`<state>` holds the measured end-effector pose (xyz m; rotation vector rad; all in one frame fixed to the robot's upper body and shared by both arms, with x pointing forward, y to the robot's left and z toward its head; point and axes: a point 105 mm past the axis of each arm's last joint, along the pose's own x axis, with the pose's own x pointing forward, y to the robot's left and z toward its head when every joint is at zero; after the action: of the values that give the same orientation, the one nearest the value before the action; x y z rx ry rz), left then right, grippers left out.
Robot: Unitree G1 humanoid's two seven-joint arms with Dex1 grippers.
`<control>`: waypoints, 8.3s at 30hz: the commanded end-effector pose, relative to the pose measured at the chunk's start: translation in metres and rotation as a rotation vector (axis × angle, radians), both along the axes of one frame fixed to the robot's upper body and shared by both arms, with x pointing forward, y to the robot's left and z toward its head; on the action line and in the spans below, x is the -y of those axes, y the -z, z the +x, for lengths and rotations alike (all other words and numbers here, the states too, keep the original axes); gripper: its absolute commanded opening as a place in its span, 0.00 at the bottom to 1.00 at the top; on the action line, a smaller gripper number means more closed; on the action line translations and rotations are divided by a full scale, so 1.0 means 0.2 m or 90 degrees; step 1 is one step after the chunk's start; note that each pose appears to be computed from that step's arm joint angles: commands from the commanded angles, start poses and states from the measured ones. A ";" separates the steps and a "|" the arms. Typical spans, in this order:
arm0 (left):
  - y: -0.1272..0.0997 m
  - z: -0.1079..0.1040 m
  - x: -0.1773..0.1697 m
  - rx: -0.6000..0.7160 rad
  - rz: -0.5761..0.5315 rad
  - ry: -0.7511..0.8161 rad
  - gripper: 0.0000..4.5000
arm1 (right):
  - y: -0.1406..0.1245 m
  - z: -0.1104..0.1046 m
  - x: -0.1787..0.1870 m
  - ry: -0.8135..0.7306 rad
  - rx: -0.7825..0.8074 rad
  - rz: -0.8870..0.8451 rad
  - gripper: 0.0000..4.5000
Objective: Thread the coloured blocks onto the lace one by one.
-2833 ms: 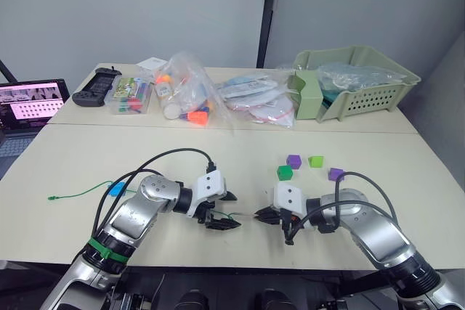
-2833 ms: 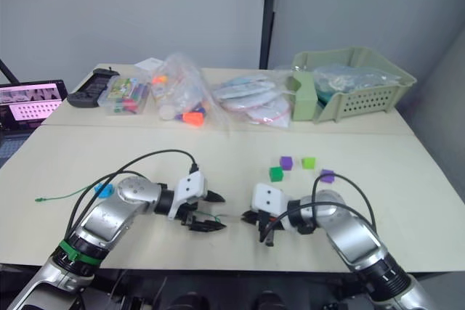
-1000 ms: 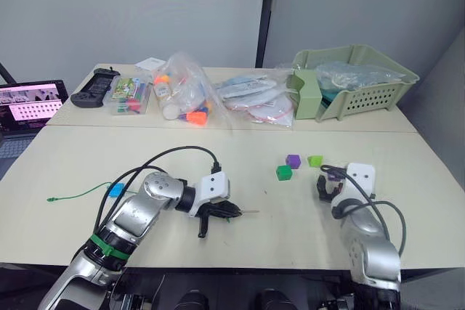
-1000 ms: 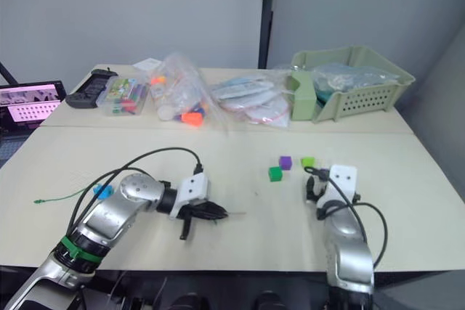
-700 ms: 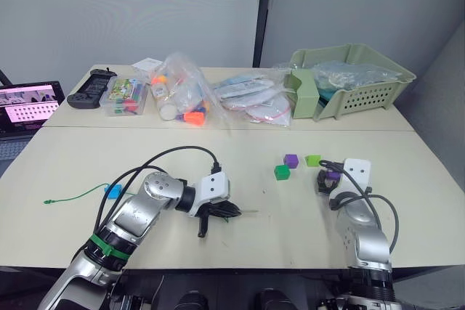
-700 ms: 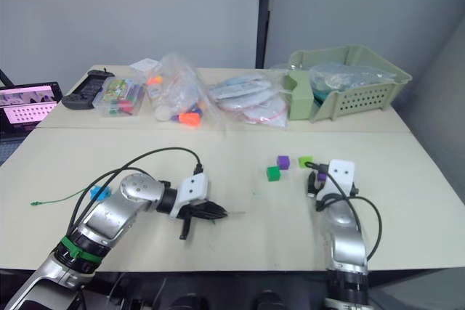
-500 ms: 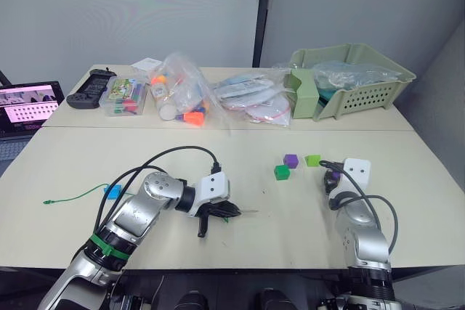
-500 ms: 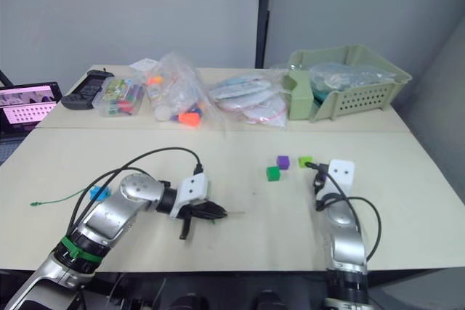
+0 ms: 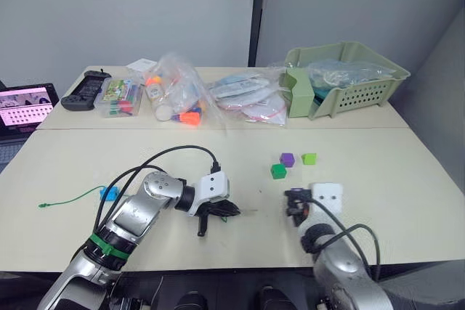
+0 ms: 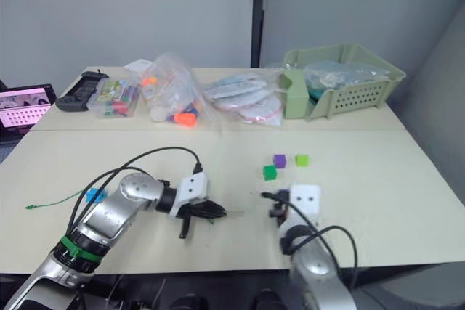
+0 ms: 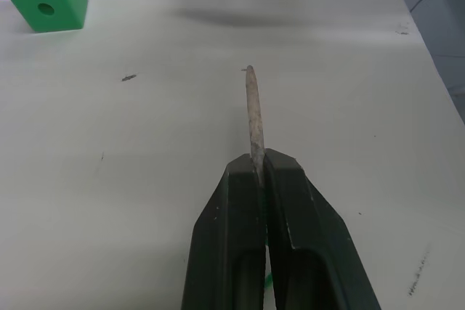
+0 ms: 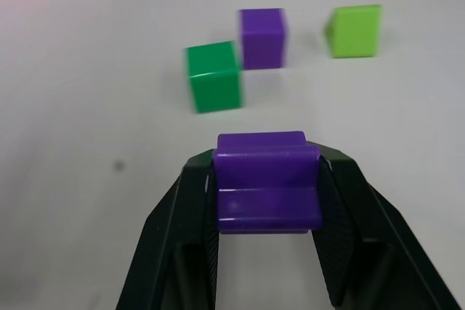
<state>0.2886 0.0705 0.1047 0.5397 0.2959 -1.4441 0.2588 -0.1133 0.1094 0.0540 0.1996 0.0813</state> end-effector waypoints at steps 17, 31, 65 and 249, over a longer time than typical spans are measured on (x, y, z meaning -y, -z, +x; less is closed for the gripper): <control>-0.03 0.01 -0.05 0.024 0.003 -0.005 0.00 | -0.02 -0.03 -0.08 -0.072 -0.014 0.028 0.71; -0.03 0.00 -0.05 0.024 0.002 -0.012 0.00 | -0.22 -0.14 0.09 -0.637 -0.035 -0.091 0.99; -0.09 -0.05 -0.01 0.020 0.008 -0.004 0.00 | 0.02 0.15 0.04 -0.841 -0.010 -0.262 0.31; 0.07 0.00 0.16 0.054 -0.048 0.049 0.02 | 0.12 0.07 -0.16 -0.848 -0.084 -0.328 0.31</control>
<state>0.2857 0.0447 0.0831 0.5437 0.1888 -1.5003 0.2768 -0.0881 0.0897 -0.6057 0.3448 1.3239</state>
